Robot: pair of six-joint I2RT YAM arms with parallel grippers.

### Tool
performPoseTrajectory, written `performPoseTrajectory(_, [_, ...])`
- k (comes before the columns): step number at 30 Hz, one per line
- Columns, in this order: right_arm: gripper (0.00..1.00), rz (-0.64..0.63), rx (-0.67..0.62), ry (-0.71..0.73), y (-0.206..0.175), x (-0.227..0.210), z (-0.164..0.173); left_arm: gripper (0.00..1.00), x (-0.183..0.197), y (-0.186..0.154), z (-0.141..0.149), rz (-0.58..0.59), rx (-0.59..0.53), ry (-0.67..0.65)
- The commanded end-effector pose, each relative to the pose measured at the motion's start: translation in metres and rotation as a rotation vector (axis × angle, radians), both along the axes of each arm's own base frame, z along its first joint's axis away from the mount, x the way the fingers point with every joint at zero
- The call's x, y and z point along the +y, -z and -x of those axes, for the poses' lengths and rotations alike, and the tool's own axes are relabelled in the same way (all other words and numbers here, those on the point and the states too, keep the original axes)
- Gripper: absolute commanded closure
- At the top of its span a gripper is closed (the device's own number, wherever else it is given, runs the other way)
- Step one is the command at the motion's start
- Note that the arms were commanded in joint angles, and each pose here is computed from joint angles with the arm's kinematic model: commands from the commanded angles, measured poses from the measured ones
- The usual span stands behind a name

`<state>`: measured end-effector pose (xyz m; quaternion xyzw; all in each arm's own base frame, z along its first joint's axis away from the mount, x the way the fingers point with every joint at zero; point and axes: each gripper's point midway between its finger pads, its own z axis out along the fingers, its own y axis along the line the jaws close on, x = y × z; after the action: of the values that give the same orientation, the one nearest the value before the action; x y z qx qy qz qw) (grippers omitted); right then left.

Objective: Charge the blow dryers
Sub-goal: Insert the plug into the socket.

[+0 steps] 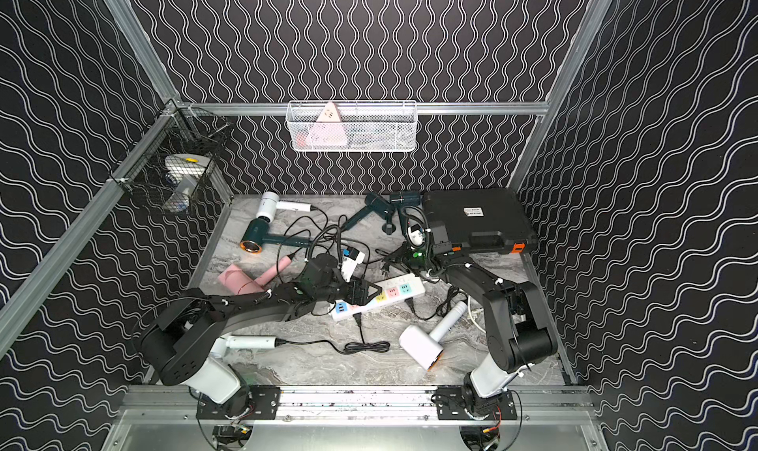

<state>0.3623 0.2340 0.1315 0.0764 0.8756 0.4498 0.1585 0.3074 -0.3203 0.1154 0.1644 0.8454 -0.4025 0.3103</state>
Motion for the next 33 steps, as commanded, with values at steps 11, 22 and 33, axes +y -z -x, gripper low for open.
performPoseTrajectory(11, [1.0,0.099,-0.066,-0.032,-0.001,0.03,0.01,0.31,-0.009,0.01,-0.009,-0.029,-0.01,0.02])
performPoseTrajectory(22, [1.0,0.095,-0.055,-0.084,0.002,0.043,0.025,0.66,-0.011,0.014,-0.013,-0.031,-0.008,0.019])
performPoseTrajectory(33, [1.0,0.127,-0.037,-0.114,0.003,0.043,0.029,1.0,-0.009,0.012,-0.013,-0.048,-0.033,0.024])
